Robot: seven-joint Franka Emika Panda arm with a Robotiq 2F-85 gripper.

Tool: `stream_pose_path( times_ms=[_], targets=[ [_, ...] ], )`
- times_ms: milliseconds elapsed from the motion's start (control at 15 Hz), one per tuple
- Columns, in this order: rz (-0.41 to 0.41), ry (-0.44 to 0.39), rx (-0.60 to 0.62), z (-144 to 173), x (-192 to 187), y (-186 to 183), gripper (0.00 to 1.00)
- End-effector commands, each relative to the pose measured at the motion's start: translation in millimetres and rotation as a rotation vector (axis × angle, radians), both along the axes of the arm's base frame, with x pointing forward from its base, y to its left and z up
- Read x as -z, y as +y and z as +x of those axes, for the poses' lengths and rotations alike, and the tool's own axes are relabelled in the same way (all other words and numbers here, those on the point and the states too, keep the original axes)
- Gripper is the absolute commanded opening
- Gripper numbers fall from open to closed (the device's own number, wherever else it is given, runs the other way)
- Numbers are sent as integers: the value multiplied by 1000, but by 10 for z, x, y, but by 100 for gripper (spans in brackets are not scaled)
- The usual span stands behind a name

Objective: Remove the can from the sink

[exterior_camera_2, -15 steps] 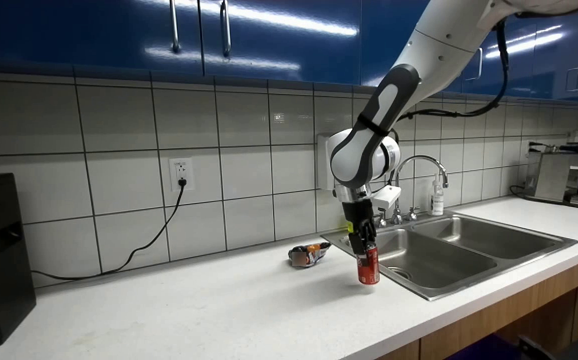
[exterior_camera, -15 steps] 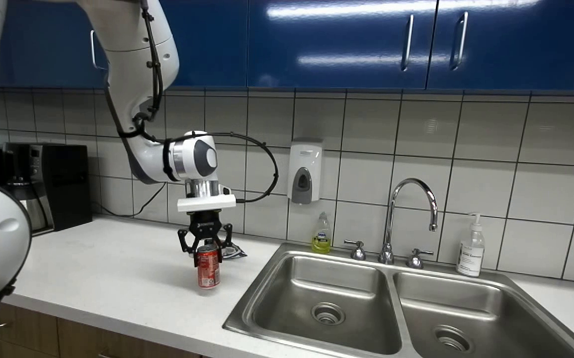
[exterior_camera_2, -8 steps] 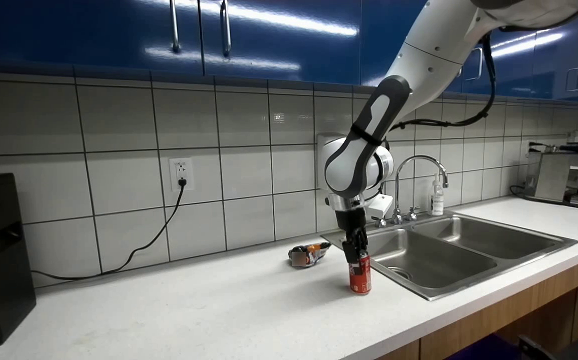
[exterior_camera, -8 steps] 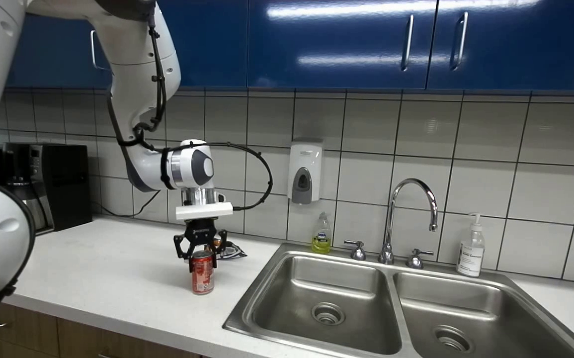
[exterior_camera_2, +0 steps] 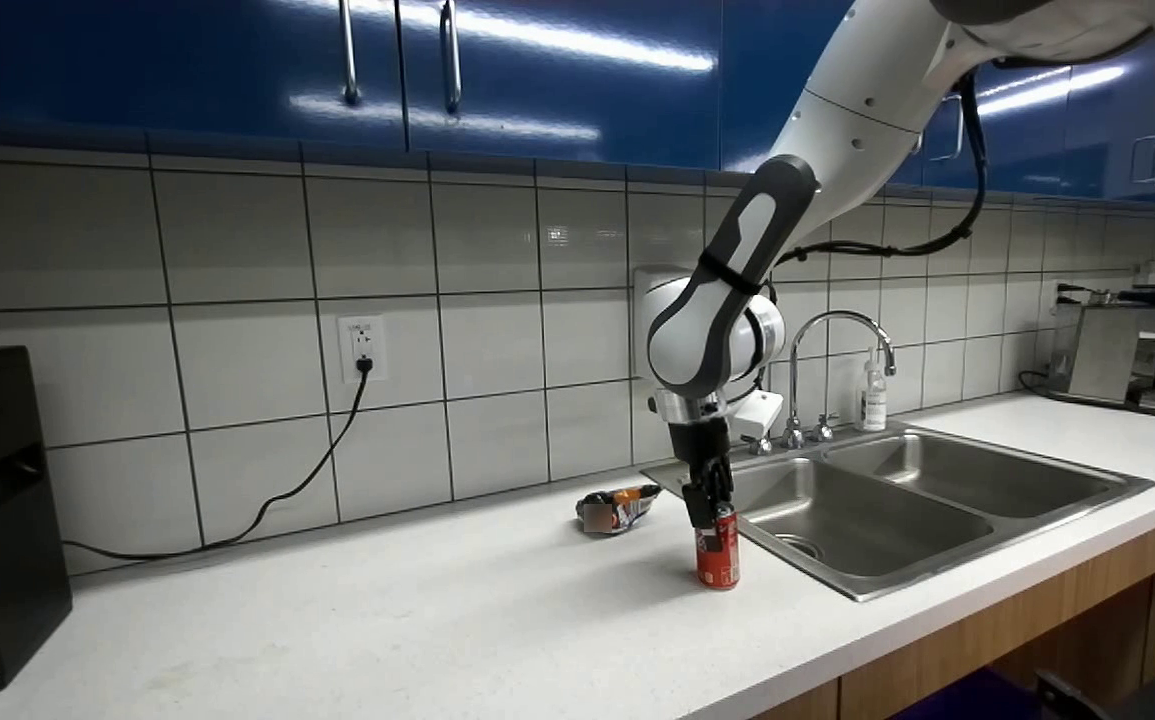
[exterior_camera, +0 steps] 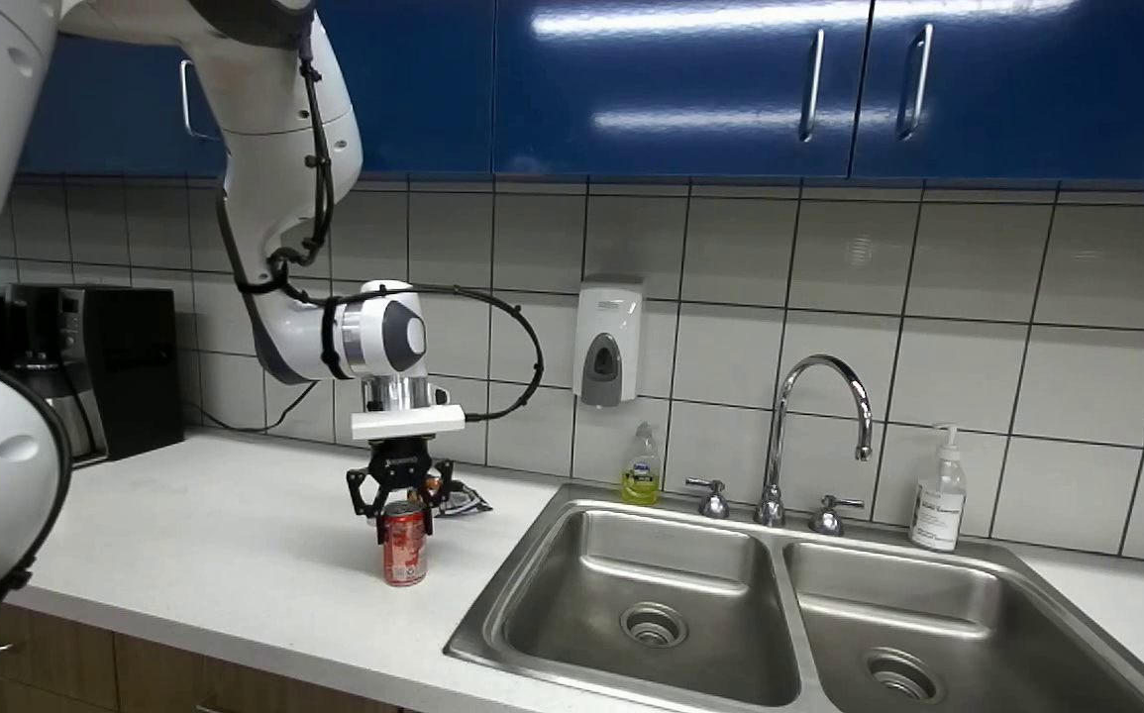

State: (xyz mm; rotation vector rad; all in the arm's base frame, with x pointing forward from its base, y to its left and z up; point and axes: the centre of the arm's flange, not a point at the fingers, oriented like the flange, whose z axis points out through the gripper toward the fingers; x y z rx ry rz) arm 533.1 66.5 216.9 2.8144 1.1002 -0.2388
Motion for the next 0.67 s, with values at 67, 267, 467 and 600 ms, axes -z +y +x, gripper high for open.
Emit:
stream_pose_path(
  times_ms=[67,267,467,600],
  targets=[
    [22,-14,-13,64,-86,-38,99],
    [21,-27,-6,66,-170,-58,100],
    [24,-48,6,56,-294,-114,100],
    [28,-67,17,49,-390,-151,100]
  ],
)
